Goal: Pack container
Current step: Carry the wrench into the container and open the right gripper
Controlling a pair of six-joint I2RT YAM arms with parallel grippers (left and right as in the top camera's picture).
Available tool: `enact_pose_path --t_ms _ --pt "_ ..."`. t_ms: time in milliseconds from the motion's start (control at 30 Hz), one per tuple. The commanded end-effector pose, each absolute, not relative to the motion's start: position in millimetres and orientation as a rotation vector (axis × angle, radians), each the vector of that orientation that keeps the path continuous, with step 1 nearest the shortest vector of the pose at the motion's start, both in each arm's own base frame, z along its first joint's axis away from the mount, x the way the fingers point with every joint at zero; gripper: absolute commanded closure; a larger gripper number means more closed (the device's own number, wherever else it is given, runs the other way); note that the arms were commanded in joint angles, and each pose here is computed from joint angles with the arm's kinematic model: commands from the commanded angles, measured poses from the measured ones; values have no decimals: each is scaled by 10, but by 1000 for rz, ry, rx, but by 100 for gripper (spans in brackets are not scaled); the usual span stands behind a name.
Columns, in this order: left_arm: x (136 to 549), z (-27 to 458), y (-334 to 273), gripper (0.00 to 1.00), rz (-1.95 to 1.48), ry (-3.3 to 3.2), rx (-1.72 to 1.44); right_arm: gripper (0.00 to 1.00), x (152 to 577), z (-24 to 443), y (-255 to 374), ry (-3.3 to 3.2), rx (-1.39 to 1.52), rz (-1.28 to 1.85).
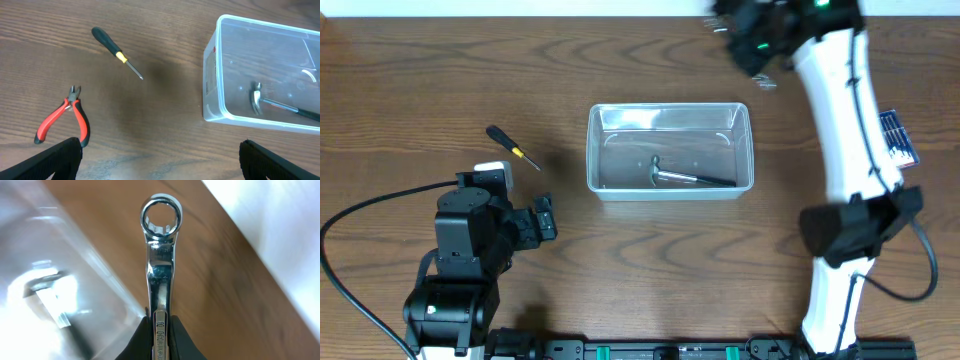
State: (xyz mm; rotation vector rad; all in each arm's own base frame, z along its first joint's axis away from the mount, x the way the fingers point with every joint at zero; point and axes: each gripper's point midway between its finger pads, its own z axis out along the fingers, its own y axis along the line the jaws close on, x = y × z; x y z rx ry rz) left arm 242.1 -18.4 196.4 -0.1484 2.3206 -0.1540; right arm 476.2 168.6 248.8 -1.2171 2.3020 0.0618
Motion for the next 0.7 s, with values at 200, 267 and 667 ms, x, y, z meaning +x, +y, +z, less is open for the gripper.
enact_pose_path --t_ms 200,267,667 --pt "2437 2046 -167 2 -152 2301 -160 99 4150 1415 2567 2189 -1873 175" --pt "2429 2038 -167 2 -151 2306 -160 99 4103 1180 2560 2225 -1908 191" --pt "2384 1990 -164 2 -148 2332 -162 83 4101 310 2288 2381 -1971 254"
